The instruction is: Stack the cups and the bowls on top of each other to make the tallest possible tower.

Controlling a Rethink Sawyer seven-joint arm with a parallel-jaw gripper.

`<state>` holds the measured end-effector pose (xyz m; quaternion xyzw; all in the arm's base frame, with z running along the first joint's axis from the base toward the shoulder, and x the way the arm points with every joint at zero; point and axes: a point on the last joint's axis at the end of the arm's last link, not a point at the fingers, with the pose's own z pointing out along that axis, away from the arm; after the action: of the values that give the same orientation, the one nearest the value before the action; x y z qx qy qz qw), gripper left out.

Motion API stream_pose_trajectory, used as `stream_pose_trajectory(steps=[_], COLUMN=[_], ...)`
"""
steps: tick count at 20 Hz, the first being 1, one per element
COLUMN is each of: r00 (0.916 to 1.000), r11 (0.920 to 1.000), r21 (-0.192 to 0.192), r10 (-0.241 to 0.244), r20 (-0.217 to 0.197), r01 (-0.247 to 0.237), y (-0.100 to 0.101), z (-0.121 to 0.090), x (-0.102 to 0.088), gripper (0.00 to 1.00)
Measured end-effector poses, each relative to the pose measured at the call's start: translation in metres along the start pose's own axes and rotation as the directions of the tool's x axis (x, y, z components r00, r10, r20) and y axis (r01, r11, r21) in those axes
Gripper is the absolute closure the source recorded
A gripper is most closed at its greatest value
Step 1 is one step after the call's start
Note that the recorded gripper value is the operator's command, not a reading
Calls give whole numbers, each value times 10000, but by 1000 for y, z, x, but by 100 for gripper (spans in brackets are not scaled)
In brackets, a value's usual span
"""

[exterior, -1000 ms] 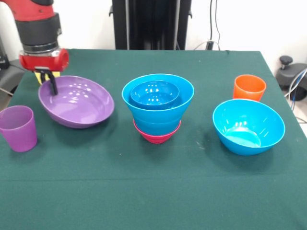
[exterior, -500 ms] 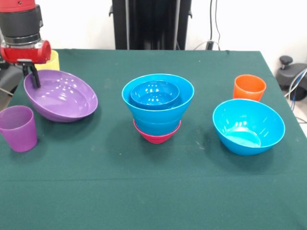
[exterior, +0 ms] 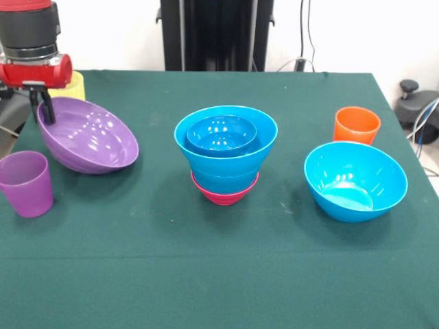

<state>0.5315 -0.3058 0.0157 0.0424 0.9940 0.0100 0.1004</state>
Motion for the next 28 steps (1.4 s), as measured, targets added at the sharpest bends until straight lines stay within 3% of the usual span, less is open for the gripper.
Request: stream_pose_trajectory(steps=[6, 15, 28], r00=[9993, 9971, 9988], r11=[9993, 9970, 9993], r21=[11, -196, -126], r10=[-366, -747, -364], r20=[19, -176, -314], r01=[366, 743, 360], y=[15, 51, 61], z=[-9, -45, -91], x=[1, 16, 21], gripper=[100, 100, 100])
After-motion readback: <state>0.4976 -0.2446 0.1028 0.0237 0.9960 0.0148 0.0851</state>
